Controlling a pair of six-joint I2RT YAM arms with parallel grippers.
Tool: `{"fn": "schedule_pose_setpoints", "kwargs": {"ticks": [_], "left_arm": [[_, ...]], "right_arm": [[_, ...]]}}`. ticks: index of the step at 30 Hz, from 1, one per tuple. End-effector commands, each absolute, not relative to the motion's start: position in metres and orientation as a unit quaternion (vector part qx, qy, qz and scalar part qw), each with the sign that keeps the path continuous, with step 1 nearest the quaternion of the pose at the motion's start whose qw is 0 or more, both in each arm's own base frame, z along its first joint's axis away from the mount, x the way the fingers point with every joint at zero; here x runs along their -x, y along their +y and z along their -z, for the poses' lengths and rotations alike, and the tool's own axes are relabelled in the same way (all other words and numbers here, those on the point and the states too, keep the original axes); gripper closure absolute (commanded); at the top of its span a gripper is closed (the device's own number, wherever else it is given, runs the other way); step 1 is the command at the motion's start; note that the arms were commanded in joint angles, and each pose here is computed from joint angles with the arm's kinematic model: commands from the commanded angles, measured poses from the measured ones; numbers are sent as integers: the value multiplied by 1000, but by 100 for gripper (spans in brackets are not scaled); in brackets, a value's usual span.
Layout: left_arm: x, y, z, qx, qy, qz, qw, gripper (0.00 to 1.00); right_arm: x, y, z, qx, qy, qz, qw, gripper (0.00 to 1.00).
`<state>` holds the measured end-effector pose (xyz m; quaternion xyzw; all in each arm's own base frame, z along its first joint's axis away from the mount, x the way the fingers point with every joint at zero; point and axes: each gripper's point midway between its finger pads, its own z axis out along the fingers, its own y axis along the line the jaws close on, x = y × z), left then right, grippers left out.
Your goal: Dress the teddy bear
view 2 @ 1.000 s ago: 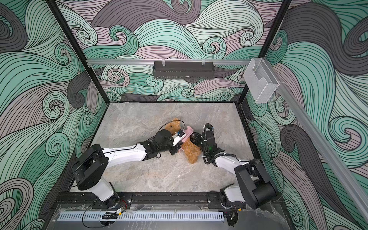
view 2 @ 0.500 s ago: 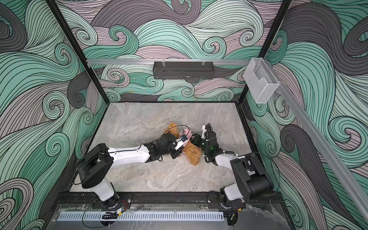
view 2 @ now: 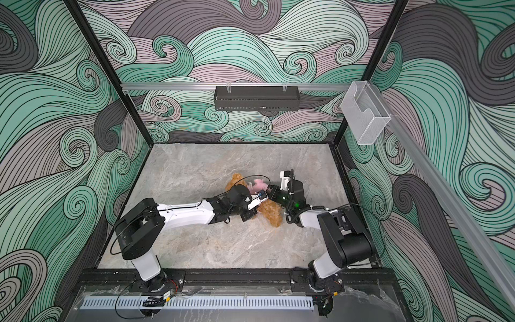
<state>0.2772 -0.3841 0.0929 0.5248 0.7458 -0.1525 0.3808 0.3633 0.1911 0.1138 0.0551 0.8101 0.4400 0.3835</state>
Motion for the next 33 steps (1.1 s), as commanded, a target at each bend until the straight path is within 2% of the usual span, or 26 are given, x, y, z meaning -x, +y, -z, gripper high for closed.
{"fn": "schedule_pose_setpoints", "kwargs": {"ticks": [1, 4, 9, 11, 12, 15, 20, 25, 33], "left_arm": [[-246, -383, -98, -523, 753, 222, 333, 75], [-259, -374, -134, -480, 759, 251, 361, 63], [-269, -344, -197, -428, 756, 304, 391, 54], [-273, -326, -222, -410, 751, 305, 417, 45], [-276, -316, -229, -405, 752, 294, 428, 39], [-284, -291, -238, -418, 754, 231, 450, 30], [-289, -272, -242, -466, 753, 179, 429, 17], [-272, -285, -230, -545, 725, 220, 358, 14], [-264, -308, -209, -572, 705, 293, 301, 14]], "right_arm": [[-381, 194, -181, 43, 743, -458, 486, 84], [-360, 208, -180, 133, 742, -460, 469, 86], [-336, 222, -190, 234, 726, -468, 446, 92], [-331, 227, -198, 258, 712, -479, 443, 92], [-328, 229, -203, 270, 705, -485, 441, 92], [-321, 234, -213, 292, 690, -501, 433, 92], [-301, 250, -227, 330, 667, -512, 428, 92], [-276, 267, -233, 371, 652, -511, 420, 92], [-257, 275, -240, 397, 635, -514, 419, 91]]}}
